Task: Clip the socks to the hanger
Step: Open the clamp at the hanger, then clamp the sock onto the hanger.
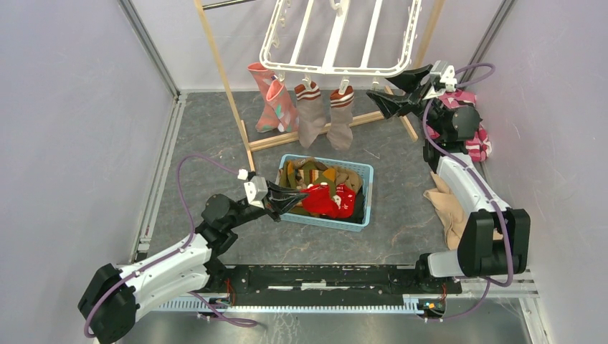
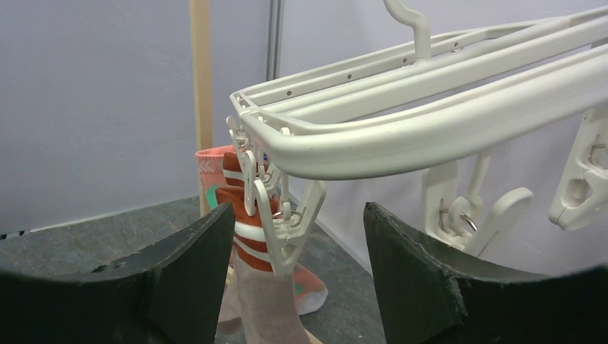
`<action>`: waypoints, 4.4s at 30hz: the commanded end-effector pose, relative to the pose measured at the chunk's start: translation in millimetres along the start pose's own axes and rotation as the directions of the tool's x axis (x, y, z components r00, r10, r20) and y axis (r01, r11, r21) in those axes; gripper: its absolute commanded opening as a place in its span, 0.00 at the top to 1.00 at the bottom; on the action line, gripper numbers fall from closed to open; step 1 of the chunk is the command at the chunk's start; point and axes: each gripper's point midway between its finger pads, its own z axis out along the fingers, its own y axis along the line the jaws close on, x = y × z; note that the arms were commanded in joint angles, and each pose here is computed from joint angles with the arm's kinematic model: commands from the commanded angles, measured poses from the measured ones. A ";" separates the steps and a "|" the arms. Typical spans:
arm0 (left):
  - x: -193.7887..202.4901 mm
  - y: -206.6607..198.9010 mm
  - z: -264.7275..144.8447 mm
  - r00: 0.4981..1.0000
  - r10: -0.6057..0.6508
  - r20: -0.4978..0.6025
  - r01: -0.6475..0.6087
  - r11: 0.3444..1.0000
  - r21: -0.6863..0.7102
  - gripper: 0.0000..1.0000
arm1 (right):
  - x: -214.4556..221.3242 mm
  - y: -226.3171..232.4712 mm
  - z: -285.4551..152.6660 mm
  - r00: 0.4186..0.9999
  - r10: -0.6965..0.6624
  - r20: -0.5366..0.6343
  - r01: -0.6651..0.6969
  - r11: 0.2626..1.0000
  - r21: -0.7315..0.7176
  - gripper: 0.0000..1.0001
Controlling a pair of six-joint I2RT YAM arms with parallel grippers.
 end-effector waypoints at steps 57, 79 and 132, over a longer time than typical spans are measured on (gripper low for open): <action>-37.6 -1.5 10.1 0.995 0.048 0.088 -0.049 0.999 0.016 0.98 | -28.5 4.2 21.3 0.994 0.030 0.105 -0.021 0.995 -0.093 0.45; -65.7 22.4 71.1 0.992 0.023 0.125 -0.028 0.999 0.034 0.98 | -32.4 7.7 20.0 0.993 0.082 0.089 -0.075 0.994 -0.082 0.89; -81.4 111.7 209.4 1.000 0.010 0.010 -0.012 0.960 0.281 0.98 | -36.5 26.4 10.3 0.990 0.124 0.068 -0.117 0.989 -0.093 1.00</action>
